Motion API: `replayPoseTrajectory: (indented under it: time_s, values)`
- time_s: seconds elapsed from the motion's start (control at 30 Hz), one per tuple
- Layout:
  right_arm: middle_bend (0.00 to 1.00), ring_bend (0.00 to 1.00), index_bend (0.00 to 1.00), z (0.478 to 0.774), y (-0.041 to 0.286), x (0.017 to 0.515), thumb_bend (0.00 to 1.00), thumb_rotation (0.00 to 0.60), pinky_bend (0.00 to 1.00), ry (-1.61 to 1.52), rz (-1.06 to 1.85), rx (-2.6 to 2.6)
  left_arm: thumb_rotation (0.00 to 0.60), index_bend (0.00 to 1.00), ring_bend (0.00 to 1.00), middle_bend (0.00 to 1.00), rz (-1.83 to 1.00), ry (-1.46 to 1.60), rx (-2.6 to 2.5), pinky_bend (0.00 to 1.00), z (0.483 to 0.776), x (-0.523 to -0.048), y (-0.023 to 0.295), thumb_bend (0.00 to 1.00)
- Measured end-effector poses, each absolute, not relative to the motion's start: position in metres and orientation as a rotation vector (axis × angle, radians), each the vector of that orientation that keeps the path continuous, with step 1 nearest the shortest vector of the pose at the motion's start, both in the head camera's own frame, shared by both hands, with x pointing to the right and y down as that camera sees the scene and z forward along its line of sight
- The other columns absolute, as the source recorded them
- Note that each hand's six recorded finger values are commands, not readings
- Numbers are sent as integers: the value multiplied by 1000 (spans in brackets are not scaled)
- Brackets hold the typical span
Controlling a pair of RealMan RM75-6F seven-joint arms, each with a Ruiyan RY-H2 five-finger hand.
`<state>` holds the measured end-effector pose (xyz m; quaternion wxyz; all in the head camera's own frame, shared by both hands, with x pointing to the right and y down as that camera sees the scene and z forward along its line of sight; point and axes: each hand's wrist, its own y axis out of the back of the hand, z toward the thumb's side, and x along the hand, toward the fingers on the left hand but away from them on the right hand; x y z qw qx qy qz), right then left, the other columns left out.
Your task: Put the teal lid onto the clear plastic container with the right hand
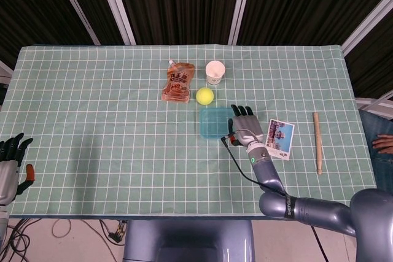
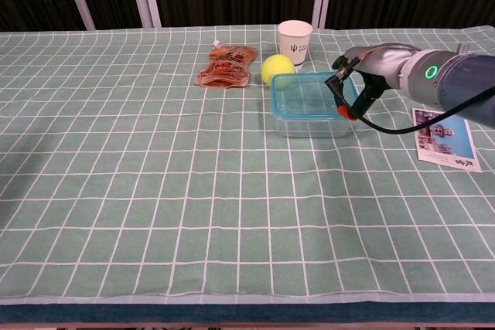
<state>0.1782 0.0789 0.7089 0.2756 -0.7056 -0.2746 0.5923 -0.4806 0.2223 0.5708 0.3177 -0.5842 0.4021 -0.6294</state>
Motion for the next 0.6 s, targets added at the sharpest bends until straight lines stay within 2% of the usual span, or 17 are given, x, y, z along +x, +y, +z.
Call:
replayPoseTrajectory:
  time_s: [0.6]
  values:
    - [64, 0, 612, 719, 82, 185, 531, 600, 0, -764, 1584, -1923, 600, 111, 0, 0, -1659, 1058, -1532, 0, 571, -481, 223, 643]
